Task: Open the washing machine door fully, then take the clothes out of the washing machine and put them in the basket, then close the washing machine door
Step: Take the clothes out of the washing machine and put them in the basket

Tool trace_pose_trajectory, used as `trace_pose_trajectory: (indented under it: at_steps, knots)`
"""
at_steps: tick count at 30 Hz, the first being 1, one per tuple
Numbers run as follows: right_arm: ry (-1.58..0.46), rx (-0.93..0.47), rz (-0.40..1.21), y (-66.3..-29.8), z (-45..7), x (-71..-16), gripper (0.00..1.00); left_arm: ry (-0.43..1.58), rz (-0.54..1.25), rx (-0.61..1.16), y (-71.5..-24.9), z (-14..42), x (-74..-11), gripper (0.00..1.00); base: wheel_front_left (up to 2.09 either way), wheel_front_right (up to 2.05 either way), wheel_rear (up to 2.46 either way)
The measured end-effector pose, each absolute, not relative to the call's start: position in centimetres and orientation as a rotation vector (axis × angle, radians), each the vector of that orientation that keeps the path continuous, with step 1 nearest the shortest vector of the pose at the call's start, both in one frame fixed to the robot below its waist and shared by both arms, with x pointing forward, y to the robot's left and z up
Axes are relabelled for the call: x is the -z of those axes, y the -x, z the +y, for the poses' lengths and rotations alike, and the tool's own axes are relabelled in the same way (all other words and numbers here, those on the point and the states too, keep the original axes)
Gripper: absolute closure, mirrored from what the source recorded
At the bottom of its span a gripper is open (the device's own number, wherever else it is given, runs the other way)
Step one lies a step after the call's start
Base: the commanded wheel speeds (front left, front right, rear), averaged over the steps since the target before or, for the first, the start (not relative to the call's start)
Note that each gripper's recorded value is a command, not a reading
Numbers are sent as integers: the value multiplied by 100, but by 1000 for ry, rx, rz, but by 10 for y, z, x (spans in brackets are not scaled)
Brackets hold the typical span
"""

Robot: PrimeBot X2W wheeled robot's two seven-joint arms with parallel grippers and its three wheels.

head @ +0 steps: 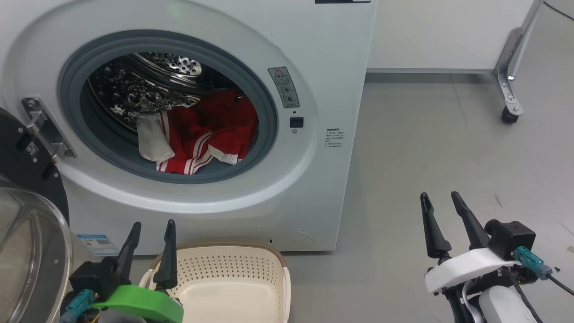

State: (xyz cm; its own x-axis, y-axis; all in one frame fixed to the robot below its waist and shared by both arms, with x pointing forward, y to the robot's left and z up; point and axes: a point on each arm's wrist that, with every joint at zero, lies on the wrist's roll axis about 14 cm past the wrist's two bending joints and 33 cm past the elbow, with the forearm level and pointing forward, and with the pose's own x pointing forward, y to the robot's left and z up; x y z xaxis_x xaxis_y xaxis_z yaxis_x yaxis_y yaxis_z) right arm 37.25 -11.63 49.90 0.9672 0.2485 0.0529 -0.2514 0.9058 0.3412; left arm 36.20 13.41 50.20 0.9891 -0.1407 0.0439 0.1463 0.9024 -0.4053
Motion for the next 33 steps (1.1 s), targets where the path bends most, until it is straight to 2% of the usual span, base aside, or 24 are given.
trace_pose_trajectory:
  at_steps: [33]
  knots:
    - [-356, -252, 1, -374, -117, -496, 0, 418, -3, 145, -363, 134, -499, 0, 0, 0, 0]
